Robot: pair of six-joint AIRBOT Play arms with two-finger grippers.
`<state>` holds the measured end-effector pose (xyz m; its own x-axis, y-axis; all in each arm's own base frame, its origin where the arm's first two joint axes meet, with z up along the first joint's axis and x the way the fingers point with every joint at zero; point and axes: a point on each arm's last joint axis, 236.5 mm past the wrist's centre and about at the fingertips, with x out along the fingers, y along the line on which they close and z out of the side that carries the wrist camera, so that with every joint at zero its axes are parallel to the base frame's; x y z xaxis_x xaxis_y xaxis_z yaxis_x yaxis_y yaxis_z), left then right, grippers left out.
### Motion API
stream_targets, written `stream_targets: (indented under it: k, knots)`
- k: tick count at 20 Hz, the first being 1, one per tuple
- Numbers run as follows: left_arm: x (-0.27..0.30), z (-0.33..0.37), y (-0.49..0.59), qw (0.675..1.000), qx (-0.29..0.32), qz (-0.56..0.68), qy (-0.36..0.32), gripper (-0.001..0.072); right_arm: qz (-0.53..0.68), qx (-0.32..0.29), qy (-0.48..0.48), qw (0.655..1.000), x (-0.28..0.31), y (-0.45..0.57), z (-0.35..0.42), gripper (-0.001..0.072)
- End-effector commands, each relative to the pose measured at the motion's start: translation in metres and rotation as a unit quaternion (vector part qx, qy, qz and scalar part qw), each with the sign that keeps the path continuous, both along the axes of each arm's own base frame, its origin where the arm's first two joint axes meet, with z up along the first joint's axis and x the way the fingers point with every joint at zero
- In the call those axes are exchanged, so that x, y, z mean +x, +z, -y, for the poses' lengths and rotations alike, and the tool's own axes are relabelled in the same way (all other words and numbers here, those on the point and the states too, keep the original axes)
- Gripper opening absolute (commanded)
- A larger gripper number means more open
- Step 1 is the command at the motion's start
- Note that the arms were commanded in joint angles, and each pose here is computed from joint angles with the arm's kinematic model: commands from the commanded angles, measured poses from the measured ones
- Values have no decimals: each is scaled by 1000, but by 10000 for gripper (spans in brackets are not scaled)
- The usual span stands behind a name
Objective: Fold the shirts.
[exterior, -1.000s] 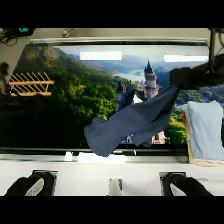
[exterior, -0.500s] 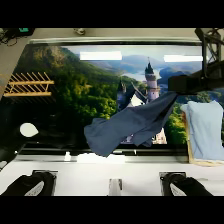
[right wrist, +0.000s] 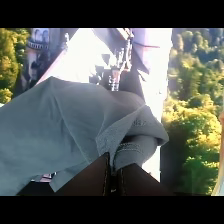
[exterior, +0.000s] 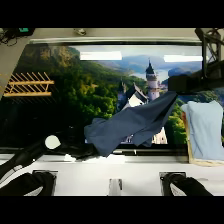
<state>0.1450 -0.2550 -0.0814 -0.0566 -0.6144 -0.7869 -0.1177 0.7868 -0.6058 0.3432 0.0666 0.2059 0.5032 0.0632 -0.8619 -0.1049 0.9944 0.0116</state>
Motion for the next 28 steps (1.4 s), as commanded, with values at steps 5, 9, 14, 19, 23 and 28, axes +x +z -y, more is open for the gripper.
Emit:
stream_targets:
  k: [5,9,14,19,23,28]
  knots:
    - [22,14,-25,998,10,14,63,433,-6,3,2,1000,-2,-2,-2,23]
    - [33,17,-22,996,2,28,81,122,-6,7,5,1000,-2,-1,-4,23]
    - [73,24,39,983,-42,180,11,26,-2,-11,27,1000,-2,-1,-2,24]
    - [168,-66,283,862,-54,496,88,26,93,-16,23,995,6,45,6,24]
    - [146,-187,502,689,-17,682,247,26,314,27,16,949,15,172,5,24]
    - [54,-218,652,531,-6,791,305,26,478,62,14,876,-35,290,14,24]
